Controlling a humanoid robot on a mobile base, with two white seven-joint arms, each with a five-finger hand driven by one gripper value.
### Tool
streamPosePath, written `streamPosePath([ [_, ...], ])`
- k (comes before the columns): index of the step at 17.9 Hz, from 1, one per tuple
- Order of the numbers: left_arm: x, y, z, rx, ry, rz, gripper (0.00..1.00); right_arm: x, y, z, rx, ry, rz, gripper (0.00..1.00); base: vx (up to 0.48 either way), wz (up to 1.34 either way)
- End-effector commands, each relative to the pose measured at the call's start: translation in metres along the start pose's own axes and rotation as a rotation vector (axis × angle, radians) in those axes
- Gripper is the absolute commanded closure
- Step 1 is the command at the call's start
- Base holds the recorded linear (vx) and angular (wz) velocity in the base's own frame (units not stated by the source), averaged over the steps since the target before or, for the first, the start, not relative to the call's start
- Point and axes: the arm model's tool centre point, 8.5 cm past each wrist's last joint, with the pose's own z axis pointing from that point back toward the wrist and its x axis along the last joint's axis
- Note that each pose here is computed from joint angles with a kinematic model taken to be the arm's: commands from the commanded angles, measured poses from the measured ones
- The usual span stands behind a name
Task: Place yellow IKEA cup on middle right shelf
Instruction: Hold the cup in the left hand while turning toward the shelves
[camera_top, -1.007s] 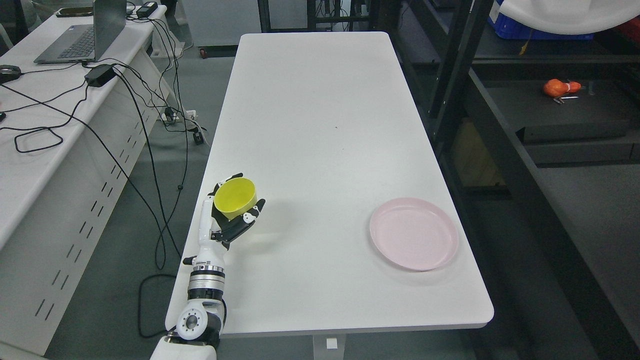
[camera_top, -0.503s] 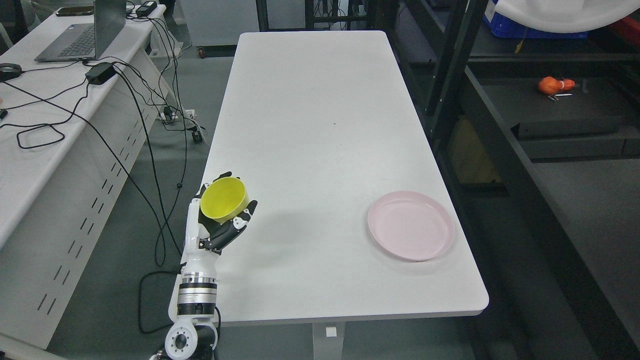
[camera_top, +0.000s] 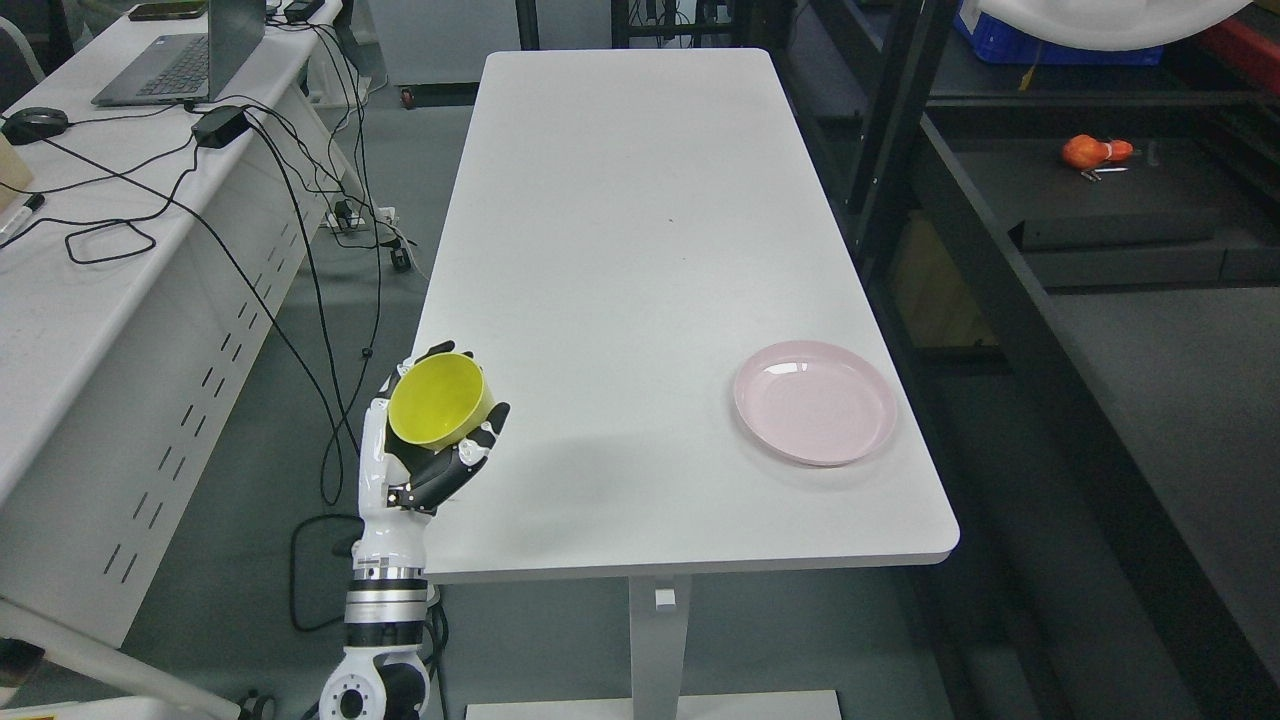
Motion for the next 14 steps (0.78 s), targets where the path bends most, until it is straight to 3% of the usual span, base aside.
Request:
streamPosePath([
  [1, 0.014, -0.009, 0.010, -0.042, -0.024, 0.005, 1.00, -0.009, -0.010, -0.001, -0.013, 0.015, -0.003, 0.01, -0.150, 0.02],
  [14, -0.001, -0.013, 0.031, -0.055, 0.050, -0.007, 0.99, -0.009, -0.010, -0.001, -0.013, 0.015, -0.003, 0.01, -0.176, -0.04],
])
